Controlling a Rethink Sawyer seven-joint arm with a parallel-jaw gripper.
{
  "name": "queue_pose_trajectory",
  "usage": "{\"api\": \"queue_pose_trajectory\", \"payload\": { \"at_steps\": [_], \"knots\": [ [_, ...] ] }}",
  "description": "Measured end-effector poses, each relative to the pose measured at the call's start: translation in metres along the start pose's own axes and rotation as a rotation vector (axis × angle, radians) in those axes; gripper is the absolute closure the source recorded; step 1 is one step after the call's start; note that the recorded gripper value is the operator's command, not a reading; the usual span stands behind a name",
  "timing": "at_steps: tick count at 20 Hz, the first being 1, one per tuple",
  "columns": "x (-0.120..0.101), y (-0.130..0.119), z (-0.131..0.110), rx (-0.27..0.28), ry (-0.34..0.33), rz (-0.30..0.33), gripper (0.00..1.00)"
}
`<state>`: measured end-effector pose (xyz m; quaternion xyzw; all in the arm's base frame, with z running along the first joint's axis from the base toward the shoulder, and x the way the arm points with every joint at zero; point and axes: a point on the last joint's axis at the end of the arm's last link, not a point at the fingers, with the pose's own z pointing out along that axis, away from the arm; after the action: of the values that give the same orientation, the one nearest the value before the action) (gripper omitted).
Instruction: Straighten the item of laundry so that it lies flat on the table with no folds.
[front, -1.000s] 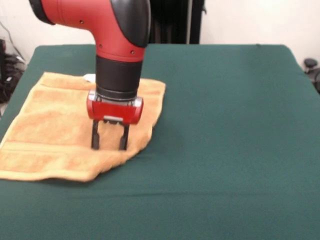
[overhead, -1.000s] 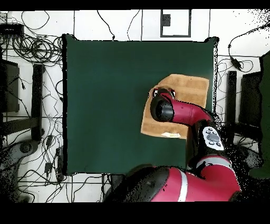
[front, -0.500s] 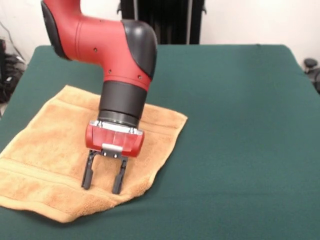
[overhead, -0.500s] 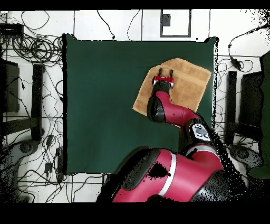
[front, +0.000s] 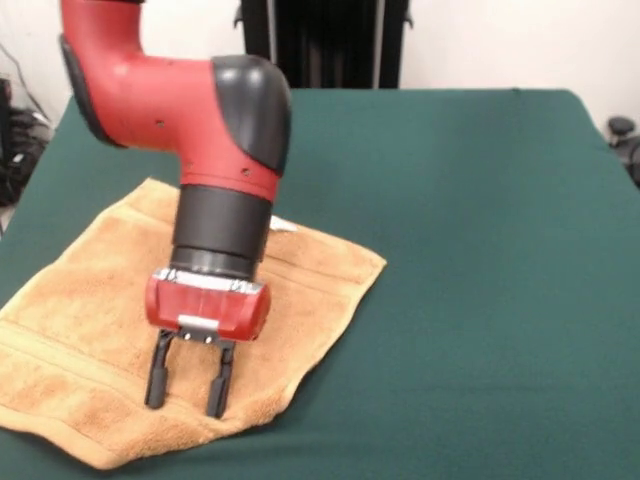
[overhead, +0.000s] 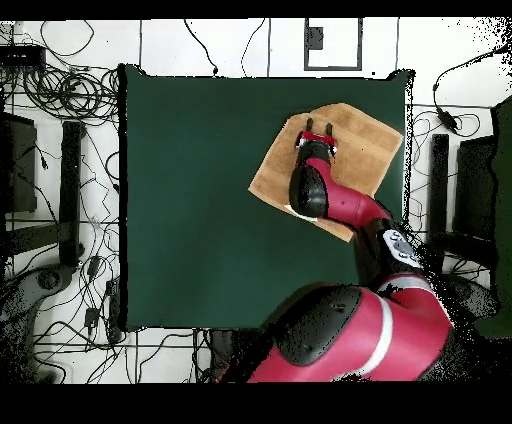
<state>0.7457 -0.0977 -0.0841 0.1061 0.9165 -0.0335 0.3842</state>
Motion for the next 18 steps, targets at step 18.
{"api": "queue_pose_trajectory", "payload": {
  "at_steps": [18],
  "knots": [
    [-0.055, -0.027, 0.009, -0.113, 0.406, 0.317, 0.0]
  ]
}}
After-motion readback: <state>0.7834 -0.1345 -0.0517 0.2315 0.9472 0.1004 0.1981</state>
